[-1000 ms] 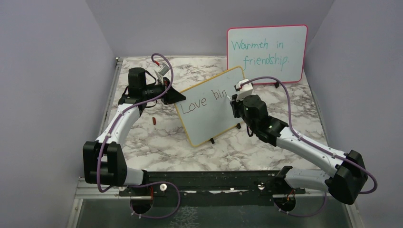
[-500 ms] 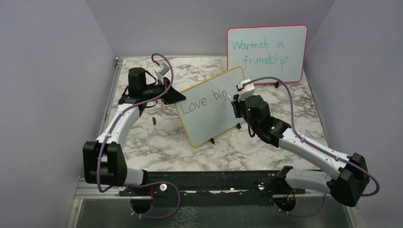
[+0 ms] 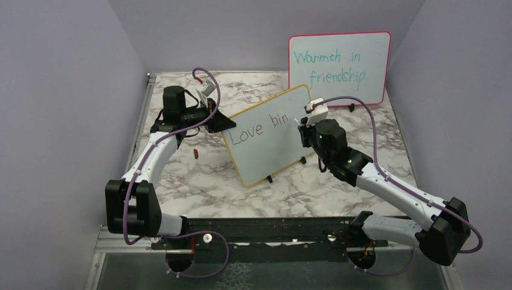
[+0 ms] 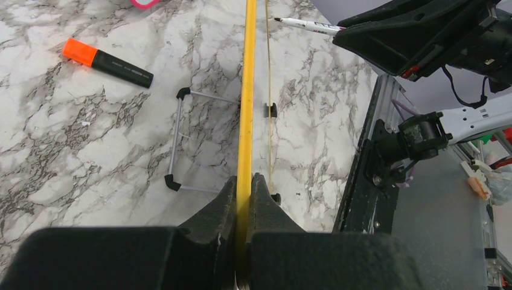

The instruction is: Write a sentence on the whiteboard

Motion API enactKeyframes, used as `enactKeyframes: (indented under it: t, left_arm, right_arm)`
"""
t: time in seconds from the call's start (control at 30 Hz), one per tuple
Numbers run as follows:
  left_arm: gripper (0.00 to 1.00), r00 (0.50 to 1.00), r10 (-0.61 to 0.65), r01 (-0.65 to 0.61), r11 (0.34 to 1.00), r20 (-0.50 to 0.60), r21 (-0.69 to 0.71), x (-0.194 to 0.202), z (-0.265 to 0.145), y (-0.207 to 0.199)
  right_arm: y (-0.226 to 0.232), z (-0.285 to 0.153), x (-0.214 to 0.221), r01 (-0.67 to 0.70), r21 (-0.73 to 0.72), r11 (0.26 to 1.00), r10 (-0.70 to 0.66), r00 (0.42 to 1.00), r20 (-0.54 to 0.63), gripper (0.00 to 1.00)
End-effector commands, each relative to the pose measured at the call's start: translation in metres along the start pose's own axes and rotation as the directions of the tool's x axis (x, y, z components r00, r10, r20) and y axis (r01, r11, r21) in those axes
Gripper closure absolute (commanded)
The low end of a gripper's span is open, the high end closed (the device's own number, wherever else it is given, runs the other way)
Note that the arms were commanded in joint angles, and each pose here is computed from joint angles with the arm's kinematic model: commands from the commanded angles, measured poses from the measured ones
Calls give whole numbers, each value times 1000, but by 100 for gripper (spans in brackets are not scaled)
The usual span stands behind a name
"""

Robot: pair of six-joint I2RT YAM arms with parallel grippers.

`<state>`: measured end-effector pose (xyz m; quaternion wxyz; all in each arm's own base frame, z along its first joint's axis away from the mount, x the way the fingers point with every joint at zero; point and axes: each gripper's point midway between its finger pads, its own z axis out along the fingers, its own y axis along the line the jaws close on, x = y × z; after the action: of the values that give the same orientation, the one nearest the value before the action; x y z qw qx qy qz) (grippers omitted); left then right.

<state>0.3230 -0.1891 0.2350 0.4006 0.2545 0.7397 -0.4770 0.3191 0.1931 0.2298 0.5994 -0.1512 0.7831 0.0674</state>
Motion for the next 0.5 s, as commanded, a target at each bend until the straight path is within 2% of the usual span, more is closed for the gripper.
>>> enactKeyframes:
  t: [0.0, 0.27, 0.47]
  left_arm:
    - [100, 996, -14, 5, 995, -86, -95, 34, 8, 24]
    - [100, 996, -16, 7, 996, -87, -94, 34, 8, 24]
    - [100, 996, -15, 7, 996, -88, -93, 35, 8, 24]
  right_arm:
    - [0, 2, -14, -6, -11, 1000, 6, 1000, 29, 99]
    - [3, 4, -12, -5, -30, 1000, 6, 1000, 21, 99]
    - [5, 6, -23, -17, -36, 999, 19, 998, 63, 99]
